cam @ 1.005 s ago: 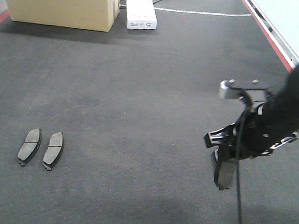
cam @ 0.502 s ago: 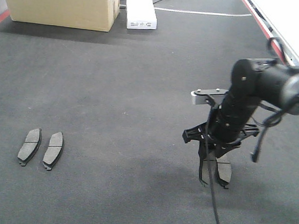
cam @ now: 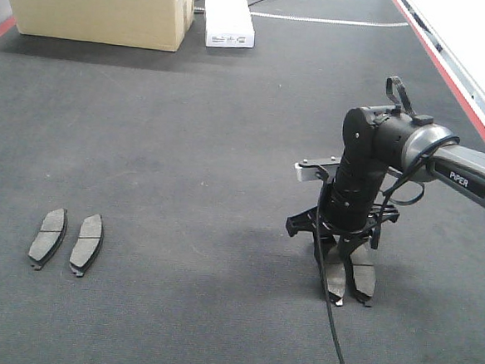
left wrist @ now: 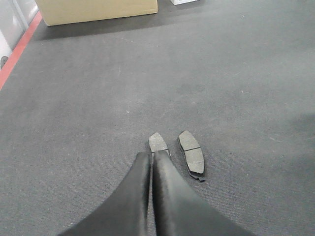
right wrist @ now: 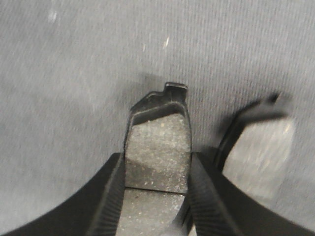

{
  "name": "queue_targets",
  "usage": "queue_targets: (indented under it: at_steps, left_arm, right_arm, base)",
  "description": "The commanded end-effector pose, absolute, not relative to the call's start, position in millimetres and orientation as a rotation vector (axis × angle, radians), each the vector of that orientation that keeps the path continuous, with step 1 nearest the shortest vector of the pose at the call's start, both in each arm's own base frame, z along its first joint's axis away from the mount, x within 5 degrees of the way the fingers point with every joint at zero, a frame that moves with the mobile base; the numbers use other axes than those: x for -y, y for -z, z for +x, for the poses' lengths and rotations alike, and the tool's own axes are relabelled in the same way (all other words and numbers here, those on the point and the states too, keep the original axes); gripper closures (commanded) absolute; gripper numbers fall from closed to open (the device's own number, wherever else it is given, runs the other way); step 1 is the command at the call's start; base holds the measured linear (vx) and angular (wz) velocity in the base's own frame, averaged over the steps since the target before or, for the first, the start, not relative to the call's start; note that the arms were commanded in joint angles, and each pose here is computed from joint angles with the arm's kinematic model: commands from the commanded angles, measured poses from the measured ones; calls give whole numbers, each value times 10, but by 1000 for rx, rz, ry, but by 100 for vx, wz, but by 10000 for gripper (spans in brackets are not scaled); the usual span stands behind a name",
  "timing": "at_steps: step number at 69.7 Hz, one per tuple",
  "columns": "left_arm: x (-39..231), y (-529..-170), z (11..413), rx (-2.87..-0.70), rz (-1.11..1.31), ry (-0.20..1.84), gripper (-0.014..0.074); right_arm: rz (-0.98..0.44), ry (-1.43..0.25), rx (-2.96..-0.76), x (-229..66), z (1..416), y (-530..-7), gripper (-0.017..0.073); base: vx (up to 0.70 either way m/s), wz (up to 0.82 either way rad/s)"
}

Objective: Move and align brake pads A on conveyor
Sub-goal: 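Lower the right gripper's pad beside the other belt pad, then open the right gripper and raise it away from the pads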

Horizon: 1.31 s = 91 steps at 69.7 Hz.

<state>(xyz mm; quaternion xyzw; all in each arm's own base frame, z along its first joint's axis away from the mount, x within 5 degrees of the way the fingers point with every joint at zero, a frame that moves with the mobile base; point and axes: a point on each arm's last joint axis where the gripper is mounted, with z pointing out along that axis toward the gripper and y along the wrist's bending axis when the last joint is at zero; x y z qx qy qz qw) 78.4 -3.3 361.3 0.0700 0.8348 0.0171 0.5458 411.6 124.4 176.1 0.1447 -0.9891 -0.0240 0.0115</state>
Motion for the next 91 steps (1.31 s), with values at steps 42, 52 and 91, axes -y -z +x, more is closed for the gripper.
queue_targets:
  at_steps: [42, 52, 91]
  left_arm:
    - [42, -3734, 802, -1894, 169, -36, 599]
    - [42, -3734, 802, -1894, 169, -36, 599]
    - [42, -3734, 802, -1894, 169, -36, 599]
  right_arm:
    - [432, 83, 3136, -1225, 4071, -2145, -137]
    - [459, 107, 3221, -1274, 4031, -2378, -134]
    - [536, 232, 3746, -1196, 3409, -3788, 150]
  base:
    - [0, 0]
    - [0, 0]
    - [0, 0]
